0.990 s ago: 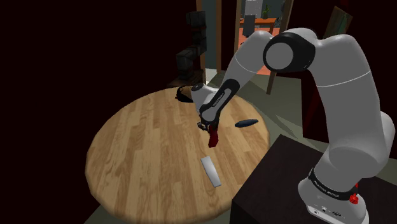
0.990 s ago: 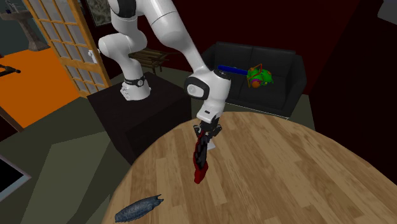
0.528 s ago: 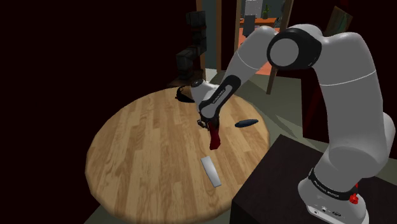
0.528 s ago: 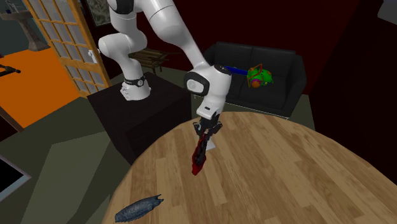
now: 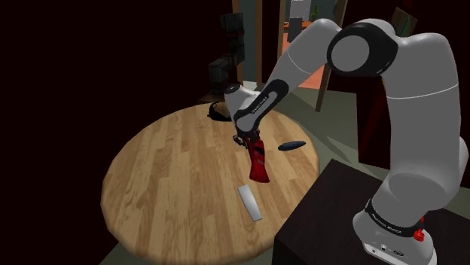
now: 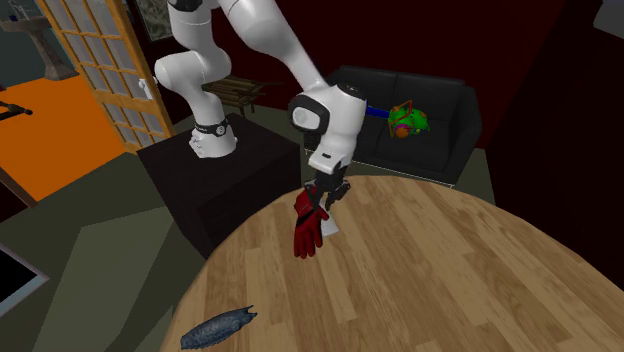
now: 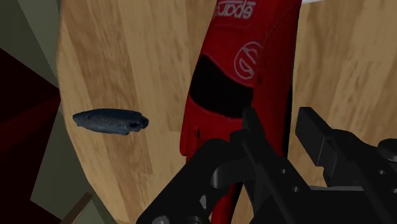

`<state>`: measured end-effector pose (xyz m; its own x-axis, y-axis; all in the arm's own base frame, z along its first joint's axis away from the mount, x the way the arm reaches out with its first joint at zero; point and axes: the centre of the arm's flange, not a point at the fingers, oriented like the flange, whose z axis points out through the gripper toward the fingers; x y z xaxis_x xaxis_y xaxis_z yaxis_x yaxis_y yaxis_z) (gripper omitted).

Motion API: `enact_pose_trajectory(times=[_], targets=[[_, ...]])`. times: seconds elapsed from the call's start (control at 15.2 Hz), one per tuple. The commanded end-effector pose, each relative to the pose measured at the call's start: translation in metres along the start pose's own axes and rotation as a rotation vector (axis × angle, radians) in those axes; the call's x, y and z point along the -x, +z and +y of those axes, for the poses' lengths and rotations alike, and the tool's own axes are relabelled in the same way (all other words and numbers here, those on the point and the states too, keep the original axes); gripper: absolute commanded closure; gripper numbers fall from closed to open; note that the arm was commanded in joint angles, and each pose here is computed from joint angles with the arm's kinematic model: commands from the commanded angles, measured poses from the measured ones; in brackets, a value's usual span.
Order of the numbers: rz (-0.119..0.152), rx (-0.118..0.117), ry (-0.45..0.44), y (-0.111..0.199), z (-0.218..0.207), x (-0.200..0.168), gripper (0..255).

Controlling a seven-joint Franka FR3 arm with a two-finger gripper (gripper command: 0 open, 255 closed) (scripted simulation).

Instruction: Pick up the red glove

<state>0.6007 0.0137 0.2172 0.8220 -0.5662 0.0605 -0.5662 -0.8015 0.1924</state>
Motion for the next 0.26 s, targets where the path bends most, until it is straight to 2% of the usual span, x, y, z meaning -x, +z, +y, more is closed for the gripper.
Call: enact_pose_trajectory(times=[0.0, 0.2], targets=[[0.001, 0.000, 0.000, -0.0111, 0.0019, -0.0017, 255], [0.001, 0.000, 0.000, -0.0171, 0.0031, -0.0021, 255]])
